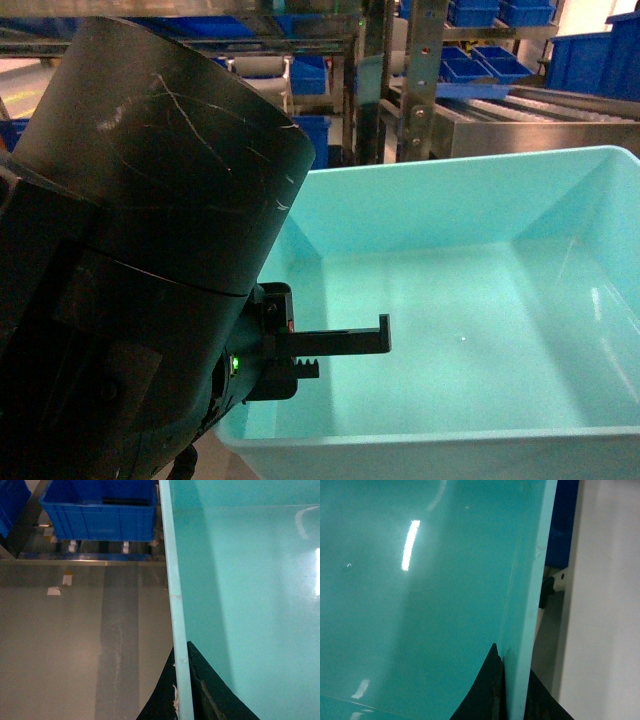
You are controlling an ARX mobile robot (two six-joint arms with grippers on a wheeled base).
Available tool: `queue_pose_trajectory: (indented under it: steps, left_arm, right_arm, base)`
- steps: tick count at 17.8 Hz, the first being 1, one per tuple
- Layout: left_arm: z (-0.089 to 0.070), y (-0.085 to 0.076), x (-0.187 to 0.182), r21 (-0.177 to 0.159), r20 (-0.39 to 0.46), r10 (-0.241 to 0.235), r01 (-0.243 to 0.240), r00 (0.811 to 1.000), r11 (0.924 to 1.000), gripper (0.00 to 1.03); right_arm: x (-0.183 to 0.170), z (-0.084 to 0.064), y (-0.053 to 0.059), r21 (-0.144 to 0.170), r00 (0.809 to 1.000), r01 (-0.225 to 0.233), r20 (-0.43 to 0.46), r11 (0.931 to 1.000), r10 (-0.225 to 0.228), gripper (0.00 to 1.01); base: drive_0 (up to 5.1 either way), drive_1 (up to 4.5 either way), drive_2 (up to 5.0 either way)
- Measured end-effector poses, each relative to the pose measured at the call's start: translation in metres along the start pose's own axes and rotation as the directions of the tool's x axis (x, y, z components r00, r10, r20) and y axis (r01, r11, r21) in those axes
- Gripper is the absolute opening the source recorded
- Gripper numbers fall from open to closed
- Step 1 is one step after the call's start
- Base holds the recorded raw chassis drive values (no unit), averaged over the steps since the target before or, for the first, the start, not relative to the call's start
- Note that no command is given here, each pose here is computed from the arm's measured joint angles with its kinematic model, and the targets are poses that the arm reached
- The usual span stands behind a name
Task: Organize blue bins on left shelf correctly
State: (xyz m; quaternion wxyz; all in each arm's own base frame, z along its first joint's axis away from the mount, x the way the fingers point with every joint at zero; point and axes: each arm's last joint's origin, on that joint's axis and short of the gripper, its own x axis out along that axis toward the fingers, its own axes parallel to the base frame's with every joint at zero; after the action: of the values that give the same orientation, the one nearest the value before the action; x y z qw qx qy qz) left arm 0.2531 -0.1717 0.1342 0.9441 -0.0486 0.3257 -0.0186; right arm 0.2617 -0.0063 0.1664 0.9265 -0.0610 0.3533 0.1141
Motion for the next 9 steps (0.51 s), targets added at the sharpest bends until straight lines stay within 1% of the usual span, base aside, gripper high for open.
queue_pose_trajectory:
  steps: [9]
  left_arm:
    - [0.0004,0.0003,0.0002,-0.002,0.002,0.000,0.000,1.000,1.0000,0.02]
  right_arm:
    - [-0.0001,0.0006,0.0000,-0.001,1.000,0.001,0.006,1.0000,-0.001,0.02]
  base:
    - [-4.7,3.69,1.1]
